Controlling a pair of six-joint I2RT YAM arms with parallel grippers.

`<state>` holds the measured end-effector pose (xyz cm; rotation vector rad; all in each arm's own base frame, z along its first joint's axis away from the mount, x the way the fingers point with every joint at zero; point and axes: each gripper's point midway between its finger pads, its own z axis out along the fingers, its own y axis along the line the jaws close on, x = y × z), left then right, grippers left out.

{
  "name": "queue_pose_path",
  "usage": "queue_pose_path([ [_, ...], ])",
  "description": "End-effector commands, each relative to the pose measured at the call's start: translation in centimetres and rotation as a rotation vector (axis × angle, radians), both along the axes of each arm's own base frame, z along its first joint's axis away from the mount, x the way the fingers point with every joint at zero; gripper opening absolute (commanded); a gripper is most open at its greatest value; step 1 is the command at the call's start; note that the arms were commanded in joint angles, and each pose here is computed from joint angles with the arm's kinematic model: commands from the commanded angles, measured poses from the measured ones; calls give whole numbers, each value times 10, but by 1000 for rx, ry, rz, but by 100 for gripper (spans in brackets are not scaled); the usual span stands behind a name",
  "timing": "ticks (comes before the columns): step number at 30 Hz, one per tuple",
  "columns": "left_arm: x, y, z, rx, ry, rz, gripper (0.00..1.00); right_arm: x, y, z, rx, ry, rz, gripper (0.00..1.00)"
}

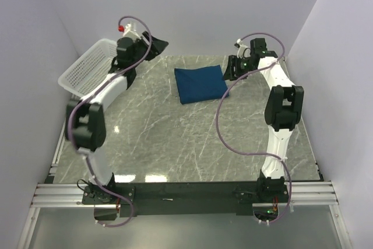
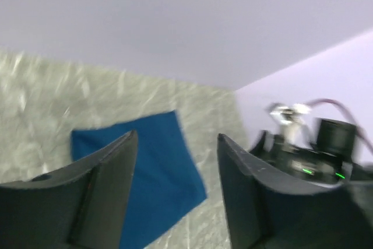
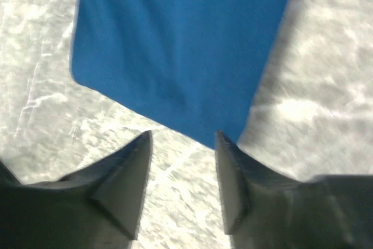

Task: Fold and stack the t-shirts
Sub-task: Neatly place the folded tshirt to the corner

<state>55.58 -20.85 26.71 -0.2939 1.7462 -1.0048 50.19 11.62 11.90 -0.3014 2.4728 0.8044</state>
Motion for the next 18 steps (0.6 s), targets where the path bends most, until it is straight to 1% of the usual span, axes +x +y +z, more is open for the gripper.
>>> queue_pose_path([
  [1,-46,7,57,58,-209,-29,67,-4,-16,-10,-69,-6,-36,62],
  [2,-55,12,63,67,-230,-17,70,-5,-16,-19,-53,20,-52,82],
  [3,-64,17,63,93,-246,-6,75,-6,-16,-25,-46,38,-56,83],
  [4,-80,29,64,111,-251,39,92,-8,-13,-29,-43,58,-50,84],
  [5,-87,37,60,131,-247,66,99,-9,-13,-40,-49,103,-53,85],
  [6,-95,45,58,147,-247,88,99,-8,-14,-45,-56,119,-57,86],
  [7,-107,61,53,146,-231,130,99,-6,-14,-47,-55,127,-58,87],
  [9,-120,76,45,127,-200,151,99,-5,-12,-58,-45,155,-70,87],
  [11,-139,87,38,100,-177,113,99,-8,-7,-67,-20,198,-65,87],
  [13,-155,91,28,107,-145,89,99,-13,1,-70,8,229,-45,87],
  [14,-160,93,24,113,-136,84,99,-17,5,-76,20,259,-39,86],
  [16,-177,92,15,126,-115,63,99,-24,14,-78,54,283,-17,80],
  [17,-183,92,11,125,-109,55,100,-29,18,-82,73,320,-29,77],
  [18,-190,91,9,123,-106,44,99,-33,20,-84,84,337,-25,71],
])
